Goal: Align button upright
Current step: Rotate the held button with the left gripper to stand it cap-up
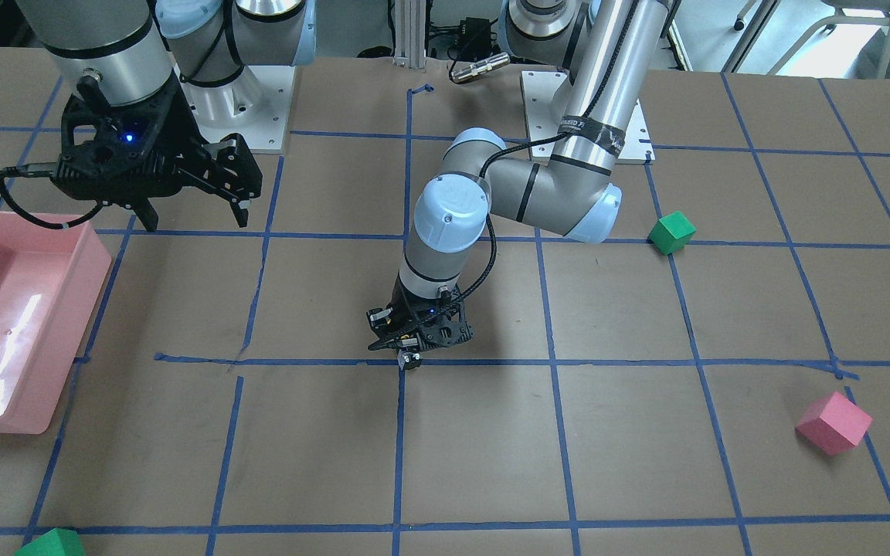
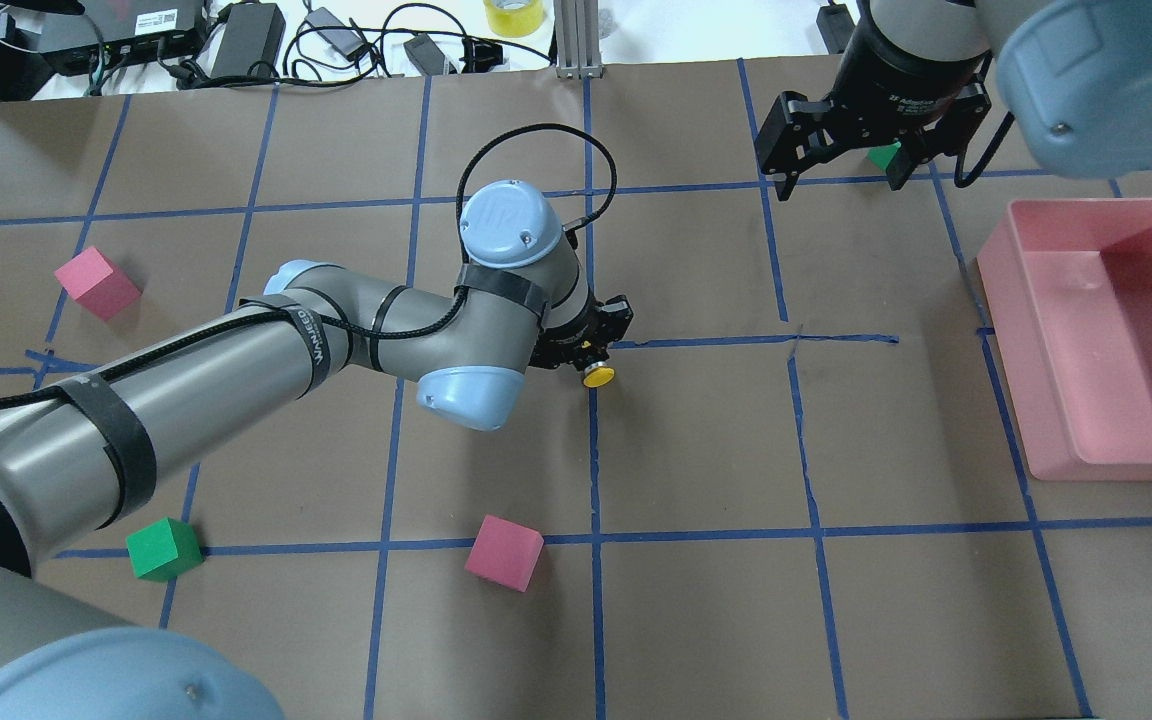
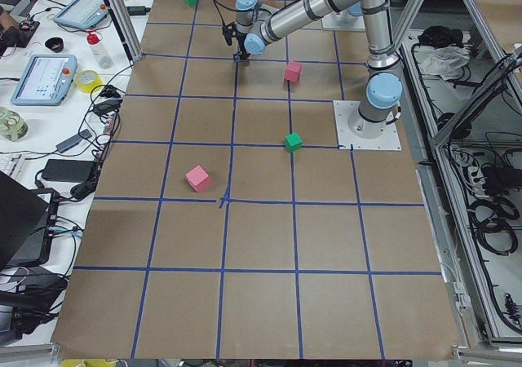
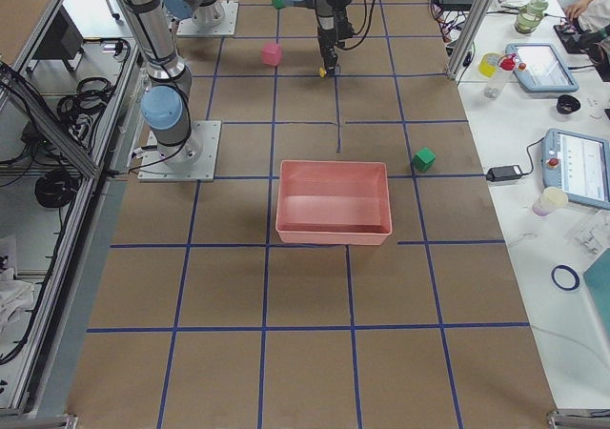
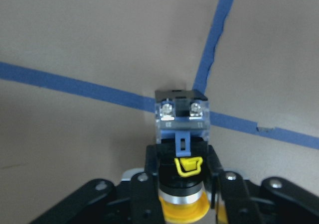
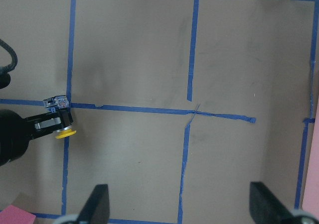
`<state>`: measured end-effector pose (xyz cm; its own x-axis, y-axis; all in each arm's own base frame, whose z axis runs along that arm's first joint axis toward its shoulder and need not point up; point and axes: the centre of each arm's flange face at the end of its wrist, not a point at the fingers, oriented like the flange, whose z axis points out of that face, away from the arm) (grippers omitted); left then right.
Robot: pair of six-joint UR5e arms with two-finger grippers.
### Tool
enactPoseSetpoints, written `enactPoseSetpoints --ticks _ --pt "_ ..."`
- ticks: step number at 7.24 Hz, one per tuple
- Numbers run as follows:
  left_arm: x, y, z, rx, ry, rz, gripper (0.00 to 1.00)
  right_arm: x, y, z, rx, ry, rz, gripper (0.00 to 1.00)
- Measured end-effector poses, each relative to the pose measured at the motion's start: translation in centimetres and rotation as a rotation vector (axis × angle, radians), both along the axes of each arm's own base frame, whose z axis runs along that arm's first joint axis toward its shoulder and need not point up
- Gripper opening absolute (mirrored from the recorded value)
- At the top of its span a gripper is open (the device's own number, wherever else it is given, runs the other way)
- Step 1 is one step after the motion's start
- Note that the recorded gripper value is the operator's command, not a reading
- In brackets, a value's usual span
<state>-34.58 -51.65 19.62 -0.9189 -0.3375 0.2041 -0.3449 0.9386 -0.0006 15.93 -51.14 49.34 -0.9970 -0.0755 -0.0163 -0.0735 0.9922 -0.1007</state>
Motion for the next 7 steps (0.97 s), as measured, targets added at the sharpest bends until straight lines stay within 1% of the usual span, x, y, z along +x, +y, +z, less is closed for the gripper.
enactPoseSetpoints --ticks 1,2,3,5,7 --pt "-0.2 -0.5 1.3 0.024 0.025 0.041 0.00 0.1 0.0 0.0 -0.002 -0.006 0.002 1.00" --pt "-0.1 -1.2 2.5 0.070 0.063 0.115 0.00 0.2 0.0 0.0 -0.002 -0.009 0.004 1.00" --pt "0.4 -1.9 3.1 0.130 0.123 0.202 0.00 0.2 0.0 0.0 0.000 -0.011 0.004 1.00" --pt "3.1 -3.6 3.2 0.280 0.300 0.352 0.00 0.2 0.0 0.0 0.000 -0.008 0.005 1.00" --pt "5.6 -4.5 2.2 0.469 0.502 0.447 0.00 0.2 0.1 0.0 0.000 -0.008 0.004 1.00"
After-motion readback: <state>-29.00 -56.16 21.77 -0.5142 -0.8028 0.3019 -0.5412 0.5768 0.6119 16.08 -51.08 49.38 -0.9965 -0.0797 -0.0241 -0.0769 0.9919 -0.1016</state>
